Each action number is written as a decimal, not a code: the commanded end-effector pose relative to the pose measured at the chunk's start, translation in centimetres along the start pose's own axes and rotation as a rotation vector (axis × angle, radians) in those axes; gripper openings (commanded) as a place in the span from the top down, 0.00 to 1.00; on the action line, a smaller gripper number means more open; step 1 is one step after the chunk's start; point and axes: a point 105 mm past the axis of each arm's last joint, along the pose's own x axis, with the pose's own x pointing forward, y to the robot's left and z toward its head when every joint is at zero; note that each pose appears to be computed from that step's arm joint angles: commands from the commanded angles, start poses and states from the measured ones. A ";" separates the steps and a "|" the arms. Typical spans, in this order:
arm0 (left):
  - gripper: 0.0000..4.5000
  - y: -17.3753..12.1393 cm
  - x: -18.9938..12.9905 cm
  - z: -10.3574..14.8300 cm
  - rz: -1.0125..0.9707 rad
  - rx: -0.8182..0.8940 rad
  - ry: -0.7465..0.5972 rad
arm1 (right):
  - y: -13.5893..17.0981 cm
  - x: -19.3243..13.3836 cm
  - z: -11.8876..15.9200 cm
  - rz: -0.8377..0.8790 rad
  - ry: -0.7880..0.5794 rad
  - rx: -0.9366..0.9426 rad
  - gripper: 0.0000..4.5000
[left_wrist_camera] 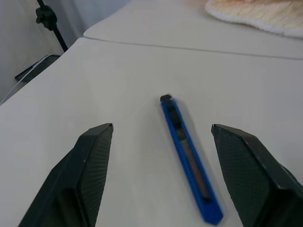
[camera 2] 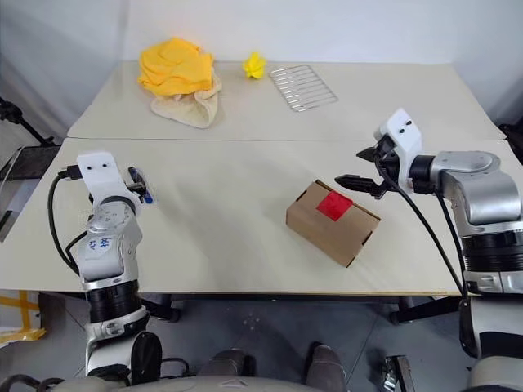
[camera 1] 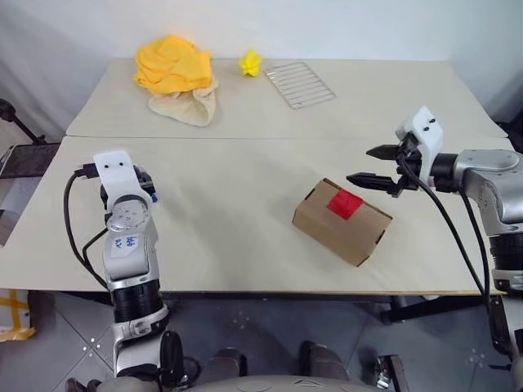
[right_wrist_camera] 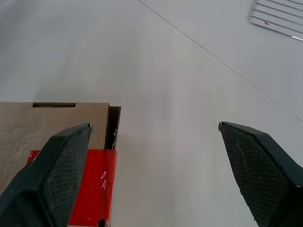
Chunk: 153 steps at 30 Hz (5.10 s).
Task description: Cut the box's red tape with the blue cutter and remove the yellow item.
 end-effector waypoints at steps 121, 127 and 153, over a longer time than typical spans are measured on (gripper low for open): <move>0.92 -4.8 -14.0 -8.1 -1.548 0.992 -0.051 | 20.4 5.3 1.1 0.536 -0.034 -0.388 0.99; 0.92 -4.8 -15.2 -8.9 -1.576 0.906 0.035 | 20.1 5.0 0.9 0.520 -0.030 -0.377 0.99; 0.07 -5.7 -13.3 -9.7 -1.581 0.711 0.156 | 18.7 4.6 0.6 0.472 -0.016 -0.352 1.00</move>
